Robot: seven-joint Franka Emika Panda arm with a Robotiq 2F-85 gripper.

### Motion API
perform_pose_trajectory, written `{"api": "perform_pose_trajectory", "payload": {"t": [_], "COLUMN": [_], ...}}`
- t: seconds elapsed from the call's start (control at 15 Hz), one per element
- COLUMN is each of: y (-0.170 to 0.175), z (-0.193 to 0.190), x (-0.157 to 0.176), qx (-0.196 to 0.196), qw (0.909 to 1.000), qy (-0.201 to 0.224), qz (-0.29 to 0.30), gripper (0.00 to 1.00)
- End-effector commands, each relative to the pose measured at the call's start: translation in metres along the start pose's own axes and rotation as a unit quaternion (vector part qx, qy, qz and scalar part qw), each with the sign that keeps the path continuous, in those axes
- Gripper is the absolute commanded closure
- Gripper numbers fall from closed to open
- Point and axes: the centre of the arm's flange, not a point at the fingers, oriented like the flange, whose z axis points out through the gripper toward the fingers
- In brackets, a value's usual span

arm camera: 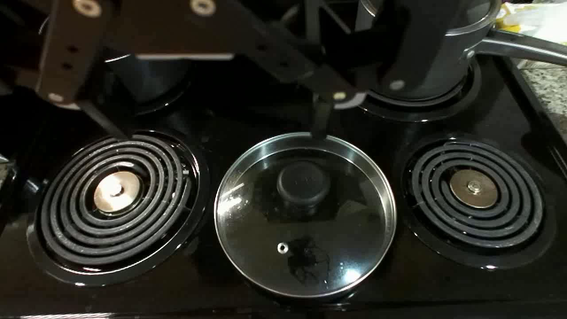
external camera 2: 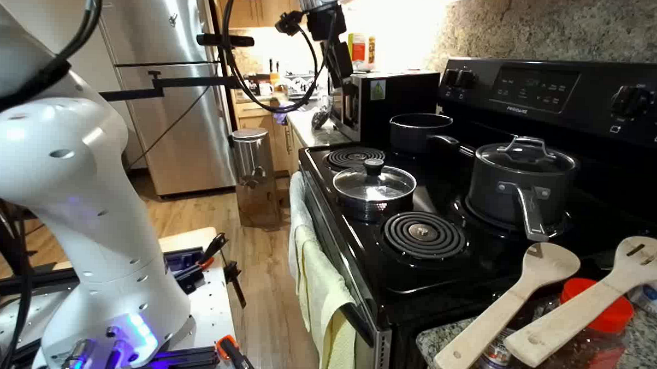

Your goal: Pick up the cooking stick and put it on the stove

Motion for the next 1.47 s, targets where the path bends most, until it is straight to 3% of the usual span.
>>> {"api": "perform_pose_trajectory", "payload": {"t": [0.0,0.4,0.53,0.8,0.93,1.13,1.33,1.4], "y": [0.000,0.000,-0.013,-0.030,-0.029,-0.006,0.023,0.024], "z": [0.000,0.000,0.000,-0.024,-0.033,-0.037,-0.024,-0.017], "x": [0.000,0.000,0.006,0.049,0.078,0.136,0.180,0.183], "qx": [0.000,0.000,-0.004,-0.010,-0.053,-0.113,-0.142,-0.129], "qw": [1.0000,1.0000,0.9996,0.9991,0.9970,0.9883,0.9812,0.9804], "qy": [0.000,0.000,0.012,0.008,0.015,-0.011,-0.047,-0.038], "qz": [0.000,0.000,0.025,0.040,0.054,0.102,0.122,0.144], "gripper": [0.00,0.00,0.00,0.00,0.00,0.00,0.00,0.00]}}
